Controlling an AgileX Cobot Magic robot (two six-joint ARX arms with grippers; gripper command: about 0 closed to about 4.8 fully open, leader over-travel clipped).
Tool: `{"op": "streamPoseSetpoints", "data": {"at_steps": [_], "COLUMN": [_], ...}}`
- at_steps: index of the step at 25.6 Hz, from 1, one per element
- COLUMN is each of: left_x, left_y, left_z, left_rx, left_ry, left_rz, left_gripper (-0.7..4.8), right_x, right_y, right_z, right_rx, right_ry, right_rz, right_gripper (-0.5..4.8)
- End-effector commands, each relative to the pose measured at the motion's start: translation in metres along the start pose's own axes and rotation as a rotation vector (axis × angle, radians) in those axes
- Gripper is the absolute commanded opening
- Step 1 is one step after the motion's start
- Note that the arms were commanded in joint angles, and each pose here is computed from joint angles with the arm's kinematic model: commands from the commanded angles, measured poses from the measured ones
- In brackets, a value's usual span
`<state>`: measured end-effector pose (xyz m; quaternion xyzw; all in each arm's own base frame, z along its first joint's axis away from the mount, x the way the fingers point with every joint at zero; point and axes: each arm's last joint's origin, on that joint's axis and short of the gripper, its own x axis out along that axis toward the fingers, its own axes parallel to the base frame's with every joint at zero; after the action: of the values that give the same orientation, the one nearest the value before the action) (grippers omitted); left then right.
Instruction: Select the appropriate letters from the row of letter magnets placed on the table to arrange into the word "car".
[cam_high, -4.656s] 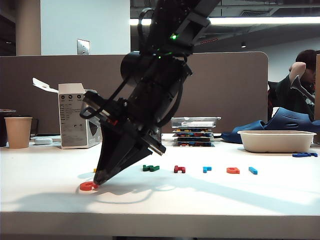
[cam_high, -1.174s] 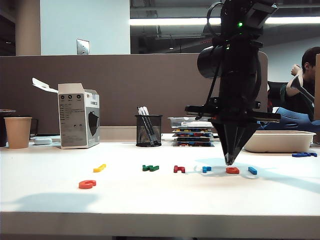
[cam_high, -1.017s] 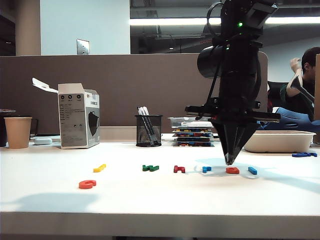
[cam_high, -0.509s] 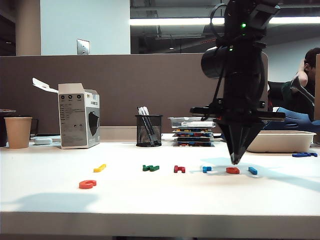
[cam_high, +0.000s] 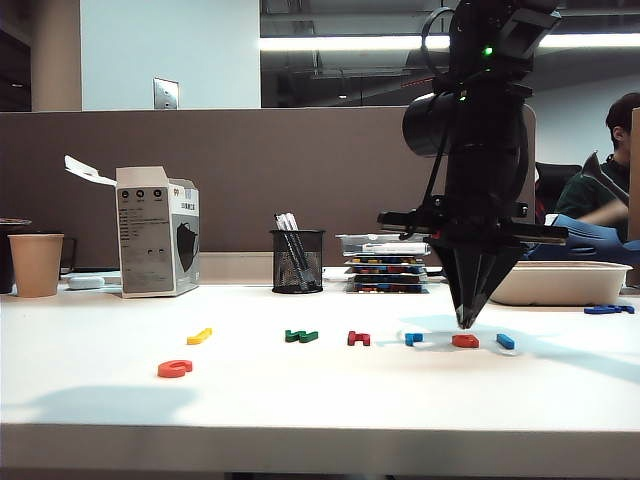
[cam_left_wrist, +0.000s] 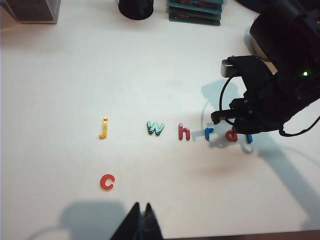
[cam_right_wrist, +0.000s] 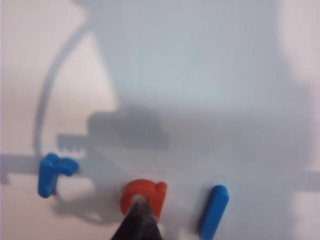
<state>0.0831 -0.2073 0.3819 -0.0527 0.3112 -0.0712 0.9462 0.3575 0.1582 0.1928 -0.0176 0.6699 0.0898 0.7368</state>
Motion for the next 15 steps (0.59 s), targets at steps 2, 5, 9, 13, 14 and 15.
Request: {"op": "streamPoseSetpoints", "data": {"at_steps": [2,5,9,13,14,15], "left_x": [-0.0008,-0.0008,-0.0008,-0.0008,-0.0008,-0.0008], "left_y": [0.0008,0.0008,0.0008,0.0008,0.0008,0.0008], "left_z": [0.0009,0.0009,0.0009,0.0009,0.0010,0.0010], "left_rx": [0.002,0.002,0.002,0.002,0.002,0.002], "left_ry": [-0.010,-0.010,-0.010,-0.010,-0.010,-0.010], "left_rz": [0.004,0.004,0.004,0.004,0.005,0.005], "left_gripper": [-0.05,-0.05,-0.05,-0.05,-0.05,-0.05], "right_x": [-0.0013,-0.0013,-0.0010,0.0027,0.0034,0.0037], "right_y": [0.0005,0.0003,0.0003,0.0002,0.0002,0.0001], "right_z": [0.0003,0.0003,0.0002,0.0006,0.0006,0.0004], "right_rx": [0.006,0.006,0.008,0.019,0.020,0.022], "right_ry": [-0.006,-0.006,-0.004,0.007,0.009,0.013], "right_rz": [0.006,0.006,0.007,0.007,0.006,0.005], "right_gripper": [-0.06,-0.06,-0.06,-0.06,-0.06,-0.06]}}
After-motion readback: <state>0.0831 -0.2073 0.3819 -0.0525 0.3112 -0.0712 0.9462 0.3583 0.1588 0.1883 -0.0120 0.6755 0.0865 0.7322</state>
